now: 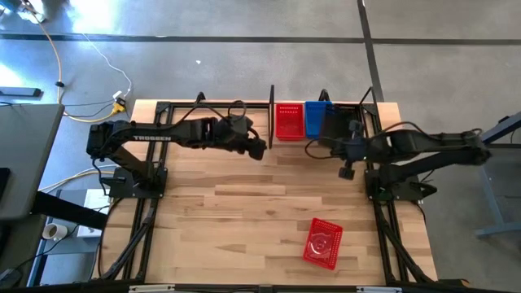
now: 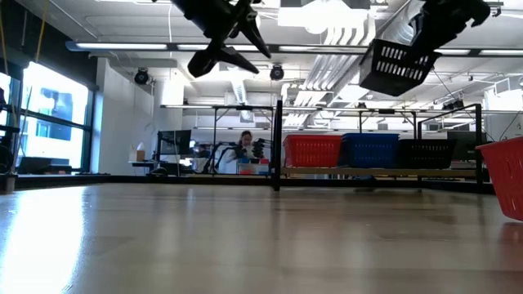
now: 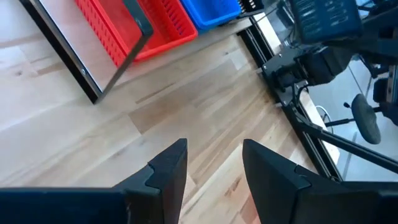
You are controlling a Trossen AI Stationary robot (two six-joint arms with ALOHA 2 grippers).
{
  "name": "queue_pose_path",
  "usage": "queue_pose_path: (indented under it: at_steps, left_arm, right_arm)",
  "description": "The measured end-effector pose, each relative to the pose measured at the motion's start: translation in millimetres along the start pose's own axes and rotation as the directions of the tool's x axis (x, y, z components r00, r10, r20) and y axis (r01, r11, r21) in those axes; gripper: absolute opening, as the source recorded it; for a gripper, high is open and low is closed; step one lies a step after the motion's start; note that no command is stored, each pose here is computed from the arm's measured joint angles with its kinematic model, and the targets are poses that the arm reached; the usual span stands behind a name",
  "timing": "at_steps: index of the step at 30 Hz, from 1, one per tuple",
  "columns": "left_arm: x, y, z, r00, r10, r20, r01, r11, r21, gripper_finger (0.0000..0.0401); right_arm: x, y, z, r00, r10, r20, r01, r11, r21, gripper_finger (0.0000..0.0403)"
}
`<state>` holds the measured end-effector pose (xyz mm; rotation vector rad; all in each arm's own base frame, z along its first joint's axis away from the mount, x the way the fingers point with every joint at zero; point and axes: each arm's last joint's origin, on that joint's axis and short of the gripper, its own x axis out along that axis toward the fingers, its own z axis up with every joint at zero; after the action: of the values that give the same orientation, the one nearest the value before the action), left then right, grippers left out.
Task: Stack baskets on shelf by color
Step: Stack the black bin on top of the black bins on the shelf
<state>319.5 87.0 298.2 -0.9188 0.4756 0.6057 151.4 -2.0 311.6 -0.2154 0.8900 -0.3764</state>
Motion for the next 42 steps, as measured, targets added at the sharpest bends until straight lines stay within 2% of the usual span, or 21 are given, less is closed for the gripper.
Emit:
queue_pose_path:
  at_steps: [5,13,22,36,42]
  left_arm:
    - [0,4,5,1.000,0.008,0.008,-0.008,1.000,-0.006,0.0145]
    - [1,10,12,1.000,0.004,0.002,-0.003,1.000,-0.006,0.0145]
    - [1,14,17,1.000,0.013,0.013,-0.014,1.000,0.024,0.0145]
    - [1,14,17,1.000,0.005,0.004,-0.005,1.000,0.026,0.0145]
    - [1,16,20,1.000,0.003,0.001,-0.003,0.995,0.101,0.0145]
  right_arm:
    - [-1,-15,-8,0.998,-0.045,-0.051,0.040,0.996,-0.081,0.0000]
    - [4,-35,-23,0.971,-0.099,-0.217,0.060,0.982,-0.180,0.0000]
    - [20,-45,-40,0.941,-0.083,-0.327,-0.017,0.956,-0.293,0.0000]
    - [42,-53,-59,0.922,-0.071,-0.382,-0.033,0.966,-0.257,0.0000]
    - [44,-61,-60,0.923,-0.098,-0.372,0.002,0.968,-0.250,0.0000]
